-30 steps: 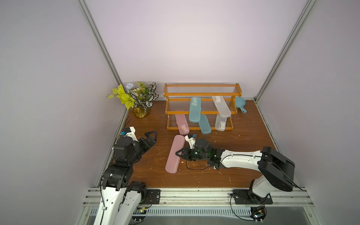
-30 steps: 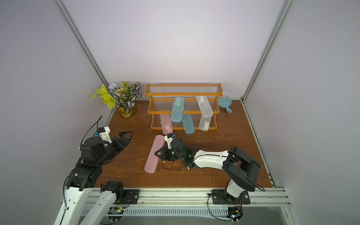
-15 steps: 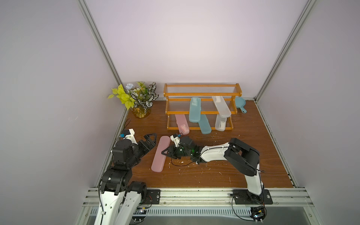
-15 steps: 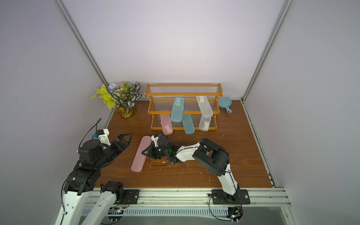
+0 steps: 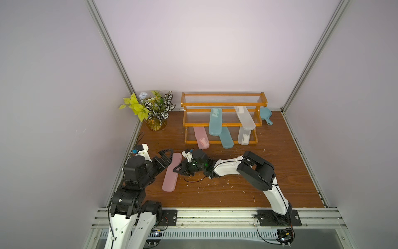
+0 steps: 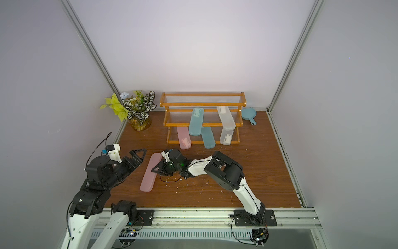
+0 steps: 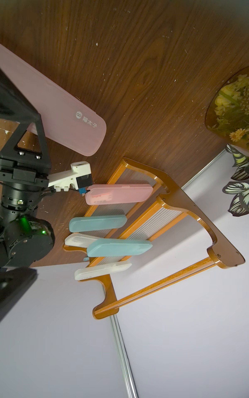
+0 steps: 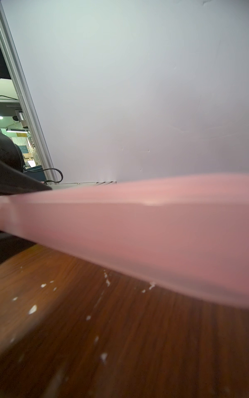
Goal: Remove the pencil cases from the shelf
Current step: Place the pencil case at the center of the board, then pick up the pencil case from the shelf, then place the pencil case at the center of the board.
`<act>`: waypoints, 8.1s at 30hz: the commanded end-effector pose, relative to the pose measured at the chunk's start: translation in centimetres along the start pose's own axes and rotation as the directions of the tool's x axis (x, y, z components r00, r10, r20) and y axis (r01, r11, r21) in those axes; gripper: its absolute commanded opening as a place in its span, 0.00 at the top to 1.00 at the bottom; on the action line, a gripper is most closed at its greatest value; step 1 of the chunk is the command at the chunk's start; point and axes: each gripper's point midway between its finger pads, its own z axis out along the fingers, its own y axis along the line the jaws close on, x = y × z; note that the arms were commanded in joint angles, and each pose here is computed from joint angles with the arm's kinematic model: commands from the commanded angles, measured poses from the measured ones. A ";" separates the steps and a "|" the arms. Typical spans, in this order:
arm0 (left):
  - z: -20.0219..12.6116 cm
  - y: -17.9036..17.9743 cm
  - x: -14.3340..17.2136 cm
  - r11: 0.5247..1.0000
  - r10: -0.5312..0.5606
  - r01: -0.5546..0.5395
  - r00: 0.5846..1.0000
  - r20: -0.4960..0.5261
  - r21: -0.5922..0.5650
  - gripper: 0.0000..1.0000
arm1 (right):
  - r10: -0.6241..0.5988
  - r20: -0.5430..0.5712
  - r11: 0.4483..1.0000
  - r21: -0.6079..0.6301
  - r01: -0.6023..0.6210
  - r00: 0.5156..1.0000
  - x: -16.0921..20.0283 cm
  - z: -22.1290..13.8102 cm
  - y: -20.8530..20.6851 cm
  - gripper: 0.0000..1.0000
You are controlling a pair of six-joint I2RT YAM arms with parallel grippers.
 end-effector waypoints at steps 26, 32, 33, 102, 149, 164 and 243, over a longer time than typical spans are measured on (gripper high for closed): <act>0.2 1.5 0.1 0.999 -0.028 0.029 0.999 0.024 -0.044 0.01 | 0.001 -0.012 0.996 0.092 0.000 1.000 -2.7 -1.6 -1.5 0.65; 0.5 1.5 0.0 0.999 -0.022 0.023 1.000 0.017 -0.049 0.01 | -0.006 0.024 0.994 0.109 0.003 1.000 -3.2 -3.5 -1.4 0.52; 0.6 1.3 0.0 0.999 -0.015 0.015 1.000 0.013 -0.044 0.01 | -0.008 0.033 0.993 0.120 0.004 0.999 -3.2 -3.9 -1.5 0.49; 27.0 -14.2 8.7 0.830 -0.008 0.227 0.918 -0.396 0.510 0.30 | -0.340 0.682 0.927 0.360 0.107 0.647 -4.3 -39.1 1.6 0.02; 16.0 -16.6 9.3 0.681 0.104 0.270 0.885 -0.454 0.681 0.87 | -0.229 0.632 0.953 -0.009 0.302 0.740 -5.7 -36.0 8.5 0.16; 8.7 -16.7 10.2 0.561 0.139 0.388 0.827 -0.545 0.732 0.91 | -0.149 0.611 0.935 -0.168 0.311 0.778 -6.6 -34.8 9.8 0.33; 5.1 -1.4 4.2 0.997 -0.008 0.016 0.995 -0.104 0.075 0.02 | -0.096 0.257 0.994 -0.035 0.108 0.962 -0.7 -16.7 -1.1 0.78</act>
